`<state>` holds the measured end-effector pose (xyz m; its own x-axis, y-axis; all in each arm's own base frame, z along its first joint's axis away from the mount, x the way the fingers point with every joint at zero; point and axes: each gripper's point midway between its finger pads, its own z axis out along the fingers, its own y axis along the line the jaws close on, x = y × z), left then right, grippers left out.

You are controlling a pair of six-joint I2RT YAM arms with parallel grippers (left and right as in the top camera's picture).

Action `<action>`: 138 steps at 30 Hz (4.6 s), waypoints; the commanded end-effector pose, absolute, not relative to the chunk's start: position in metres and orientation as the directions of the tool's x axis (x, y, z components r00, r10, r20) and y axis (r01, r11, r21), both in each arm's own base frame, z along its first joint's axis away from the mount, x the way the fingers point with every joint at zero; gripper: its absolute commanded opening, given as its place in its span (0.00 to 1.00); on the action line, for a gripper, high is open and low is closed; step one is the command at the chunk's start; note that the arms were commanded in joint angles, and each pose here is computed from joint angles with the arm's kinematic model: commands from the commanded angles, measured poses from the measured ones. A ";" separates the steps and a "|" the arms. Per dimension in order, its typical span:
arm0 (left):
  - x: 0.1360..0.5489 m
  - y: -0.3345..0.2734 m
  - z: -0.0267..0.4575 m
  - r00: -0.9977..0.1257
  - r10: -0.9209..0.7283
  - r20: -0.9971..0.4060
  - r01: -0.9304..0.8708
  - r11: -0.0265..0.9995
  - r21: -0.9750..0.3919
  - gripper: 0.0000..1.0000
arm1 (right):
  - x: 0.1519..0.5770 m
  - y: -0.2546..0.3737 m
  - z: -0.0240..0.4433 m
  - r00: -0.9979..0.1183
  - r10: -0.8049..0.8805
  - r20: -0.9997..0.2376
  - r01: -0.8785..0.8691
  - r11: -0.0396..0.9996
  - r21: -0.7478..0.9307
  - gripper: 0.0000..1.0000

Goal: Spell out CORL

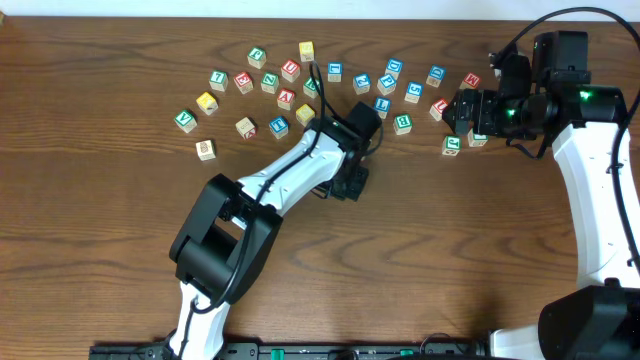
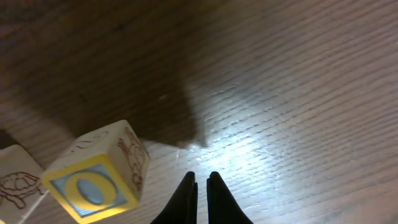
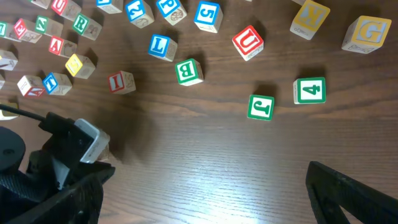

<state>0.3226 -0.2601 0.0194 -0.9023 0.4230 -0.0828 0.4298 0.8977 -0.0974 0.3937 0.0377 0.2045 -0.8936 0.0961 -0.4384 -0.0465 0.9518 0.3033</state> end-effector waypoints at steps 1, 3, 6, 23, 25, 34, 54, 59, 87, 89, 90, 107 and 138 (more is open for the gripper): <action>0.330 -0.245 0.016 -0.893 0.444 -0.076 0.449 0.891 -0.069 0.08 | 0.396 0.037 0.211 -0.886 0.103 -0.452 -0.041 0.954 0.298 0.99; 0.336 -0.238 0.016 -0.901 0.427 -0.076 0.432 0.899 -0.070 0.07 | 0.396 0.036 0.211 -0.886 0.103 -0.452 -0.040 0.954 0.297 0.99; 0.341 -0.230 0.016 -0.909 0.409 -0.076 0.415 0.907 -0.076 0.08 | 0.396 0.035 0.211 -0.886 0.104 -0.452 -0.036 0.957 0.289 0.99; 0.346 -0.228 0.016 -0.917 0.390 -0.089 0.396 0.916 -0.062 0.08 | 0.396 0.034 0.210 -0.886 0.104 -0.452 -0.034 0.958 0.286 0.99; 0.350 -0.225 0.016 -0.932 0.348 -0.100 0.353 0.935 -0.040 0.08 | 0.397 0.034 0.211 -0.885 0.103 -0.454 -0.035 0.958 0.285 0.99; 0.359 -0.227 0.017 -0.951 0.279 -0.136 0.287 0.957 -0.042 0.08 | 0.396 0.034 0.210 -0.887 0.104 -0.450 -0.033 0.958 0.286 0.99; 0.366 -0.216 0.017 -0.981 0.123 -0.151 0.127 0.992 -0.015 0.08 | 0.395 0.034 0.210 -0.888 0.104 -0.448 -0.033 0.958 0.286 0.99; 0.370 -0.214 0.018 -0.983 0.098 -0.156 0.102 0.995 -0.020 0.08 | 0.395 0.034 0.210 -0.888 0.104 -0.447 -0.032 0.958 0.287 0.99; 0.389 -0.221 0.094 -0.954 0.068 -0.293 0.098 0.991 -0.088 0.08 | 0.395 0.034 0.210 -0.889 0.104 -0.446 -0.032 0.958 0.287 0.99; 0.391 -0.215 0.108 -0.947 0.051 -0.316 0.086 0.991 -0.100 0.08 | 0.395 0.034 0.210 -0.888 0.104 -0.447 -0.032 0.958 0.287 0.99; 0.392 -0.214 0.110 -0.946 0.048 -0.320 0.084 0.991 -0.102 0.09 | 0.395 0.034 0.210 -0.888 0.104 -0.448 -0.033 0.958 0.286 0.99; 0.400 -0.128 0.175 -0.913 -0.092 -0.397 -0.050 0.992 -0.117 0.09 | 0.397 0.035 0.211 -0.885 0.104 -0.454 -0.036 0.956 0.290 0.99; 0.413 -0.062 0.176 -0.899 -0.178 -0.401 -0.154 0.984 -0.092 0.25 | 0.436 0.103 0.237 -0.908 0.055 -0.415 -0.085 0.946 0.313 0.96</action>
<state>0.4101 -0.0706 0.1597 -0.9150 -0.1778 -0.3621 -0.1527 0.9835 -0.0972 0.4216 0.0921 0.2376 -0.9056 0.0508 -0.4210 -0.0941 0.9440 0.3163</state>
